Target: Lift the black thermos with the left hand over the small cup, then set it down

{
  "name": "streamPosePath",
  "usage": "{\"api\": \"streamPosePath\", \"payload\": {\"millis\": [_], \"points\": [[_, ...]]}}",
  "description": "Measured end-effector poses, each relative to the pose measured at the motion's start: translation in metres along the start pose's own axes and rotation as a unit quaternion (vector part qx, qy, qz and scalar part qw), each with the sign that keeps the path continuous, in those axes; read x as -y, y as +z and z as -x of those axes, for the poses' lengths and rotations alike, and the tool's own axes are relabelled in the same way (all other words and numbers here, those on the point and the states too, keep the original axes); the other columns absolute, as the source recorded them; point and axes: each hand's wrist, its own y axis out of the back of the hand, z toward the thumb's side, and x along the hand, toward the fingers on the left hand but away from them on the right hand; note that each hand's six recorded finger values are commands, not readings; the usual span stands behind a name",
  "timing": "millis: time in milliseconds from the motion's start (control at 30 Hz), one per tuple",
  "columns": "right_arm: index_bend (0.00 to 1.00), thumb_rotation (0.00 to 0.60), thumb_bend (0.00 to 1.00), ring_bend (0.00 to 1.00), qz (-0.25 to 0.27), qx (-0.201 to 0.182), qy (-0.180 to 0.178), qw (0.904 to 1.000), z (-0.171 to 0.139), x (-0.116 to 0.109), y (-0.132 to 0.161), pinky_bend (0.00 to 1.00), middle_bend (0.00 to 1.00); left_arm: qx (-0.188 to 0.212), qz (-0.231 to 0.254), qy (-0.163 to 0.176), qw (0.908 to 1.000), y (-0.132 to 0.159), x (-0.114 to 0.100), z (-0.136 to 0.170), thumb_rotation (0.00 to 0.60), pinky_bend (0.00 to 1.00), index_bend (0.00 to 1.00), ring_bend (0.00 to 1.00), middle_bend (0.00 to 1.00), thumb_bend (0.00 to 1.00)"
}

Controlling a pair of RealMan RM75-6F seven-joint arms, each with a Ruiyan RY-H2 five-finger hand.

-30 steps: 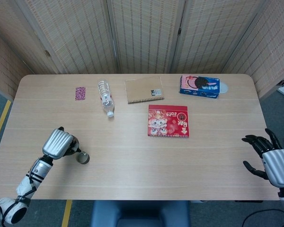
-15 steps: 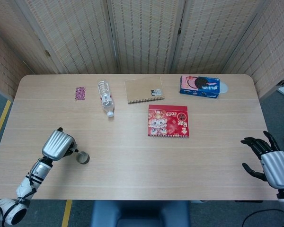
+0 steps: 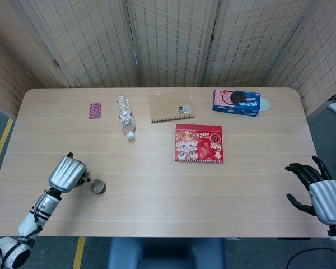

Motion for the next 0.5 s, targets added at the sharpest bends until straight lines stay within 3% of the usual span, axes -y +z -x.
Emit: {"api": "streamPosePath", "payload": {"millis": [500], "points": [[0.23, 0.6, 0.27, 0.24, 0.0, 0.001, -0.003, 1.0, -0.0027, -0.0011, -0.0012, 0.04, 0.26, 0.003, -0.018, 0.006, 0.9998, 0.005, -0.0036, 0.0032, 0.525, 0.53, 1.0, 0.92, 1.0, 0.5]]}}
